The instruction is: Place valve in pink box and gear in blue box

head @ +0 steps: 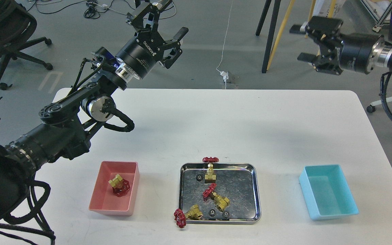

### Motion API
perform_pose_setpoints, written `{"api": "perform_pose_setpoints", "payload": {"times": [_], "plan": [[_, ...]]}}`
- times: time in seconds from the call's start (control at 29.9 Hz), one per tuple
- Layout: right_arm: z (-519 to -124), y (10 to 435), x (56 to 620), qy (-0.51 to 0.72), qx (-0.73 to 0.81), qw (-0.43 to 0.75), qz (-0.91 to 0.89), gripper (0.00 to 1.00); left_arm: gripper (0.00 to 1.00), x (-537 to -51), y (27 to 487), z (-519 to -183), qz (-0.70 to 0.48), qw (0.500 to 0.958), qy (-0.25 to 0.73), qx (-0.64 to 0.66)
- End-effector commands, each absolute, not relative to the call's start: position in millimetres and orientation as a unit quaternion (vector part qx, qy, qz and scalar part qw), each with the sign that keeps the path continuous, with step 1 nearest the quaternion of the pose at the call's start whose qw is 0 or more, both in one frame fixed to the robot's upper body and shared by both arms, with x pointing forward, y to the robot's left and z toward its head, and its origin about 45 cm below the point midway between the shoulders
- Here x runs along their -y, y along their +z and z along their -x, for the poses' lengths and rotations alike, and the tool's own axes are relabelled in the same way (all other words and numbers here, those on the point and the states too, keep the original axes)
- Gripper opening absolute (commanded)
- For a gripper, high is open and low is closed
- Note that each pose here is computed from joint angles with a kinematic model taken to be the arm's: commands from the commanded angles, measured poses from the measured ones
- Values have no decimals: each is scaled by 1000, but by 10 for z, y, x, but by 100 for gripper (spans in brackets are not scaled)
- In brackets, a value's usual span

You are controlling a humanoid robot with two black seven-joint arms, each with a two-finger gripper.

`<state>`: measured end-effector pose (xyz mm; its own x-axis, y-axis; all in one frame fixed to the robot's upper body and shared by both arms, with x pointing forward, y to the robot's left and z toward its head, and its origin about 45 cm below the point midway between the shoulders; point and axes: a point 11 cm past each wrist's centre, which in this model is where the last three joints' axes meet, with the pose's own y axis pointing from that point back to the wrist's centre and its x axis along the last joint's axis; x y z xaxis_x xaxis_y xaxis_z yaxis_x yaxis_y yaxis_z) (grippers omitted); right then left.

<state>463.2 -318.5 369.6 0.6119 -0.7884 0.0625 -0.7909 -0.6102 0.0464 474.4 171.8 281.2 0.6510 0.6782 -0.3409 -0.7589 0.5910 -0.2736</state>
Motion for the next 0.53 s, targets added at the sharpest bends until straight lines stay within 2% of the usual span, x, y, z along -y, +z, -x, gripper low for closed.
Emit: {"api": "perform_pose_setpoints", "payload": {"times": [0.0,0.1,0.3,0.5], "plan": [[-4860,3509,3374,-23,508,-74,-858,100,82,-2011,2704,-4853,196,864,452,-103],[-4931,3200,3630,-36,564,-110,-817,100,83,-2324,2578,-4935,204,831,504,-114],[-4928,2659,3566,-92,601,-144,-781,100,83,-2213,2385,-4915,217,816,516,-147],[-4958,2608,3324,-108,588,-169,-783,100,83,-2109,2403,-4917,216,822,507,-147]]}}
